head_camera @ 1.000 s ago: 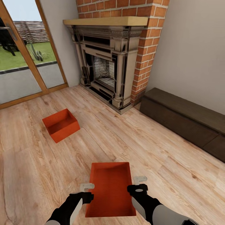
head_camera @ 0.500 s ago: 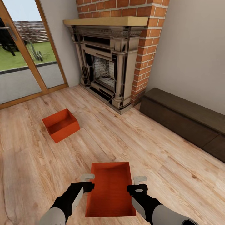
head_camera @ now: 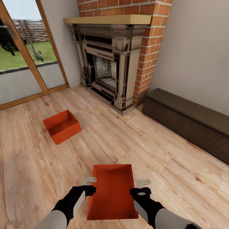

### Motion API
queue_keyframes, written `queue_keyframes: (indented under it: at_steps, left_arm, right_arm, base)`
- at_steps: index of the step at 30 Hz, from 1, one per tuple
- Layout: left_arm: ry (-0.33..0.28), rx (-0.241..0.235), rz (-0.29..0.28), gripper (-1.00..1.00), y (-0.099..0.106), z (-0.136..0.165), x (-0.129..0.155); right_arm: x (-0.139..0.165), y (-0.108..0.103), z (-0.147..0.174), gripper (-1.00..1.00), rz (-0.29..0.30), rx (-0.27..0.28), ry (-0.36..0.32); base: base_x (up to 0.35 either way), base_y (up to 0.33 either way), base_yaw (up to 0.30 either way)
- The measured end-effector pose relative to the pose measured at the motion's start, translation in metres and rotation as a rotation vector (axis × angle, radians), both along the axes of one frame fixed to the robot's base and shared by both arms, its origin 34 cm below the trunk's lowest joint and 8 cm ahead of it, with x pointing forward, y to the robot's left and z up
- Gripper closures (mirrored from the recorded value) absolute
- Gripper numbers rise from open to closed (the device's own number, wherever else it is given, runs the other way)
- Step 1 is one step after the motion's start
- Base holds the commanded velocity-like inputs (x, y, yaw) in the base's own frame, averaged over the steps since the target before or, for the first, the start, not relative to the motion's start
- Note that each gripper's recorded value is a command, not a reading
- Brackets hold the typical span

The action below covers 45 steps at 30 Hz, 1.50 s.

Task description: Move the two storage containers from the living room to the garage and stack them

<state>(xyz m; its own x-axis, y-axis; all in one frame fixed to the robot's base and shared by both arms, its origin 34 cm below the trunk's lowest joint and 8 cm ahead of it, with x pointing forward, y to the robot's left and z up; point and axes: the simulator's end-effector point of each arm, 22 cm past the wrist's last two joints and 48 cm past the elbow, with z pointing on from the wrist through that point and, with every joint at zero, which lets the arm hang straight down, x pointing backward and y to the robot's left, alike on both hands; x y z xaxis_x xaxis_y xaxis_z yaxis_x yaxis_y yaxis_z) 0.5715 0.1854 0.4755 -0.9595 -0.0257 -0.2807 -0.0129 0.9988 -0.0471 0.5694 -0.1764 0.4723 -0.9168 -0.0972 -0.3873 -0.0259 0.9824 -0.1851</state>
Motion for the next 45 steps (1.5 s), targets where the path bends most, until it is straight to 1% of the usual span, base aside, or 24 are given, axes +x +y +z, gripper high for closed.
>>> queue_keyframes:
  at_steps: [20,28,45]
  left_arm:
    - [0.032,0.000,0.001,-1.00,0.000,-0.014,-0.012]
    - [0.023,0.002,0.000,-1.00,0.000,-0.014,-0.010]
    - [0.033,0.008,-0.005,-1.00,0.001,-0.021,-0.013]
  right_arm:
    - [-0.010,-0.001,-0.013,-1.00,-0.001,-0.002,0.026]
    - [-0.011,-0.002,-0.014,-1.00,-0.001,-0.003,0.028]
    - [-0.020,0.000,-0.024,-1.00,-0.001,-0.002,0.051]
  base:
    - [0.000,0.000,0.000]
    - [0.000,0.000,0.003]
    - [0.000,0.000,0.068]
